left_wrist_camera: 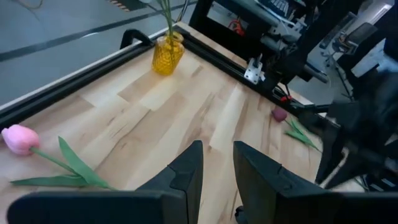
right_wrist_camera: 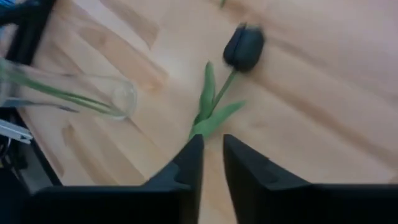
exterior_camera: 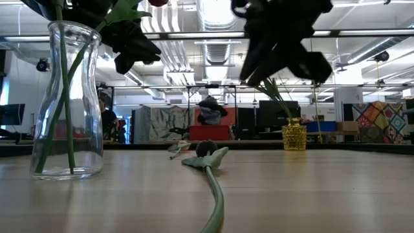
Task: Sort flowers into vase by color
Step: Put the black tulip flower into the crystal vase
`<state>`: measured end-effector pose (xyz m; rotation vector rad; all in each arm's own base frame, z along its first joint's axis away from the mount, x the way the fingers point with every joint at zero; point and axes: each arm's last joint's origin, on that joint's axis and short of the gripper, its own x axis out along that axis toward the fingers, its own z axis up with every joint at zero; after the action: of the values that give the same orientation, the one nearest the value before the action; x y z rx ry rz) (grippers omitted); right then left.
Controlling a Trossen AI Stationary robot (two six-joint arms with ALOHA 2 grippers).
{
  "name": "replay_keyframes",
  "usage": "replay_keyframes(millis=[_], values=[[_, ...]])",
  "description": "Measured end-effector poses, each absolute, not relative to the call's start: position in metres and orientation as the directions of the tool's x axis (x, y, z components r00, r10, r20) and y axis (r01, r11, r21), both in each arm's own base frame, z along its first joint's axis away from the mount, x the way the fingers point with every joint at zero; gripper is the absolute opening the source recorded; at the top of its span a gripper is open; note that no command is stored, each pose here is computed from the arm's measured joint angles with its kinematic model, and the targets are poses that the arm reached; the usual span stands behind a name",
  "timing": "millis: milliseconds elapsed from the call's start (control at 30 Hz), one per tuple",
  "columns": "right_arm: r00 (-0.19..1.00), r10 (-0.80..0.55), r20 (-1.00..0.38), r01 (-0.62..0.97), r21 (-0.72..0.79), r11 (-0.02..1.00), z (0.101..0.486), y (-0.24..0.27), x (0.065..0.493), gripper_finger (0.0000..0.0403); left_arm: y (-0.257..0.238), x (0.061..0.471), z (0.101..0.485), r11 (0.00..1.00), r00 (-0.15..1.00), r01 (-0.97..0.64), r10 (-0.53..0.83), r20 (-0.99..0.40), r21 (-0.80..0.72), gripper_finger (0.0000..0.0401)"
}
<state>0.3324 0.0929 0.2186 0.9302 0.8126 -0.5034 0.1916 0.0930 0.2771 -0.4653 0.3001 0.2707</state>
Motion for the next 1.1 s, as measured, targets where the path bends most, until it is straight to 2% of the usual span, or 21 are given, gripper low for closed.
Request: replay_keyframes(millis=[267,433,800,1000,1100], values=[[0.536,0.018,-0.844,0.745,0.484,0.459,0.188,0.113,0.387,0.0168,0.087,0.181,0.285,0.876,0.926,-0.309,0.189,-0.325,-0.370,0.0074],[0.424,0.023,-0.905,0.819,0.394,0.418,0.169,0.115,0.406,0.0185,0.085,0.175,0.288,0.880,0.927,-0.307,0.191,-0.322,-0.361,0.0074],[0.318,0.063,-0.946,0.861,0.316,0.397,0.141,0.120,0.431,0.0138,0.080,0.166,0.290,0.879,0.925,-0.311,0.192,-0.327,-0.361,0.0075],[0.306,0.053,-0.951,0.854,0.298,0.426,0.138,0.121,0.435,0.0058,0.079,0.162,0.290,0.875,0.921,-0.329,0.213,-0.327,-0.355,0.0075],[0.309,-0.007,-0.951,0.856,0.275,0.439,0.146,0.120,0.434,0.0019,0.078,0.161,0.291,0.874,0.919,-0.334,0.218,-0.329,-0.353,0.0075]])
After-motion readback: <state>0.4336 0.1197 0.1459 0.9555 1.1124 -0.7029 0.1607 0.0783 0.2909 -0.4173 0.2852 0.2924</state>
